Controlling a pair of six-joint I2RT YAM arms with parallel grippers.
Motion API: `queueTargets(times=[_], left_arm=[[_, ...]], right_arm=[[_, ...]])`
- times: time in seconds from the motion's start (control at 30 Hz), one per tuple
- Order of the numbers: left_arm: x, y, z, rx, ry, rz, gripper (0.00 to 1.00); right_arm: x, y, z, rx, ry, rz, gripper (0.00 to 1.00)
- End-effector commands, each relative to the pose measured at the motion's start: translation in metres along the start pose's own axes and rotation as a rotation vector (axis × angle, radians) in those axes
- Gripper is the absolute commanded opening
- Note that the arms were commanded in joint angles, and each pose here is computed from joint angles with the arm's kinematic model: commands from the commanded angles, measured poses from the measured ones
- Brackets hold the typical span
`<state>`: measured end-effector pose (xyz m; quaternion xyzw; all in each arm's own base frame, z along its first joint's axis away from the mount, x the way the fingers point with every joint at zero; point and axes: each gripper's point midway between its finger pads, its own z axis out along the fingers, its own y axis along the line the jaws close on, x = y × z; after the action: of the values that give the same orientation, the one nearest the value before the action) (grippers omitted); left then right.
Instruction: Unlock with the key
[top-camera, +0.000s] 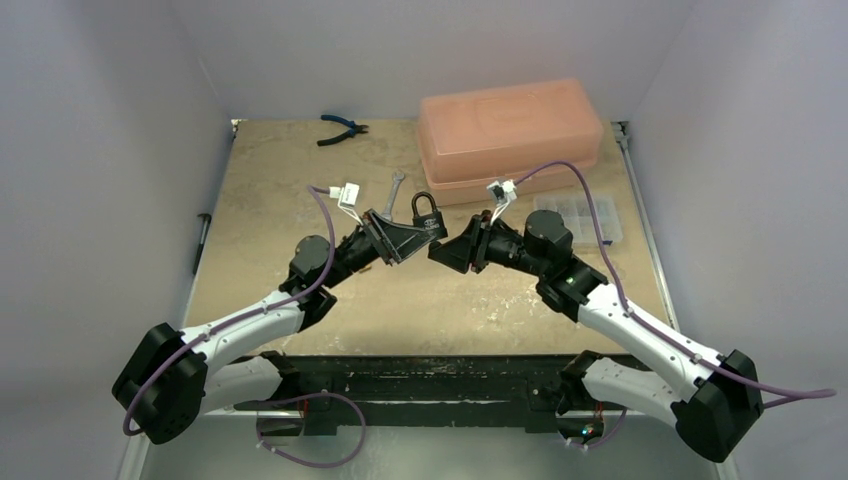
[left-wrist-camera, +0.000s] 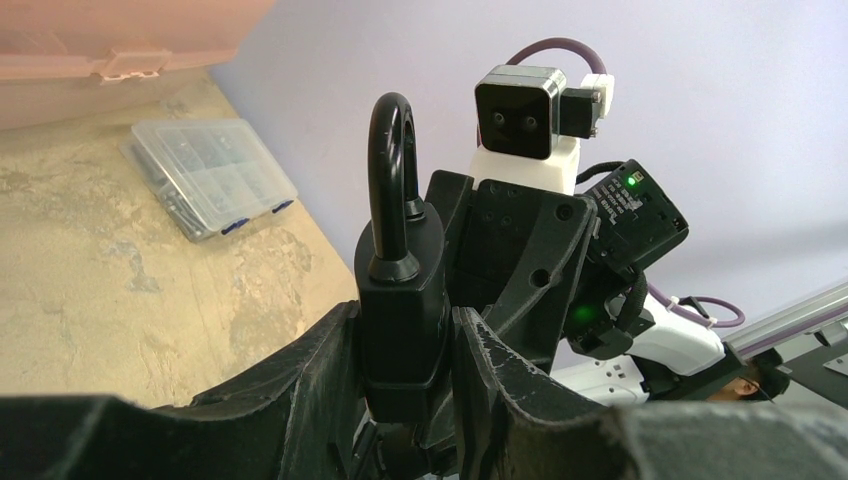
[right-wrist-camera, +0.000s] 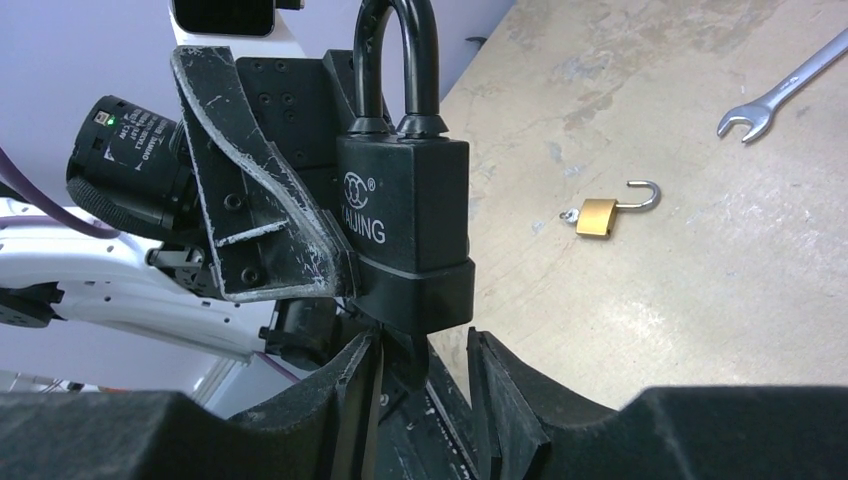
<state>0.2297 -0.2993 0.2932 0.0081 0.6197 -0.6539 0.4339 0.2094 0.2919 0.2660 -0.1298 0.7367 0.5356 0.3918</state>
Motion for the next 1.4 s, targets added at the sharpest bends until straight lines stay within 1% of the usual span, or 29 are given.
queueTargets(times=[0.0, 0.1, 0.23, 0.33, 0.4, 0.47, 0.67, 0.9, 1.37], left_arm=[[-0.027, -0.049, -0.003, 0.171, -0.101, 0.037, 0.0], [-0.027, -0.048, -0.004, 0.169, -0.101, 0.036, 0.0], [-0.027, -0.049, -0.005, 0.173, -0.102, 0.034, 0.0], [-0.027, -0.051, -0.005, 0.182, -0.099, 0.035, 0.0], [-0.027, -0.055, -0.006, 0.193, -0.097, 0.039, 0.0], [-0.026, -0.058, -0.008, 0.206, -0.091, 0.042, 0.0], [-0.025, -0.081, -0.017, 0.304, -0.08, 0.043, 0.0], [-0.025, -0.114, -0.03, 0.442, -0.053, 0.04, 0.0], [-0.022, -0.143, -0.037, 0.531, 0.016, 0.075, 0.0]], right_arm=[[-0.028, 0.02, 0.003, -0.047, -0.08, -0.034, 0.43], [-0.03, 0.022, 0.004, -0.055, -0.081, -0.033, 0.41], [-0.031, 0.023, 0.003, -0.064, -0.085, -0.034, 0.32], [-0.03, 0.027, 0.002, -0.085, -0.087, -0.033, 0.14], [-0.029, 0.031, 0.0, -0.106, -0.089, -0.032, 0.06], [-0.028, 0.036, -0.002, -0.138, -0.091, -0.033, 0.01], [-0.027, 0.057, -0.01, -0.244, -0.087, -0.041, 0.0], [-0.035, 0.08, -0.02, -0.323, -0.097, -0.062, 0.0], [-0.055, 0.121, -0.039, -0.449, -0.136, -0.071, 0.0]])
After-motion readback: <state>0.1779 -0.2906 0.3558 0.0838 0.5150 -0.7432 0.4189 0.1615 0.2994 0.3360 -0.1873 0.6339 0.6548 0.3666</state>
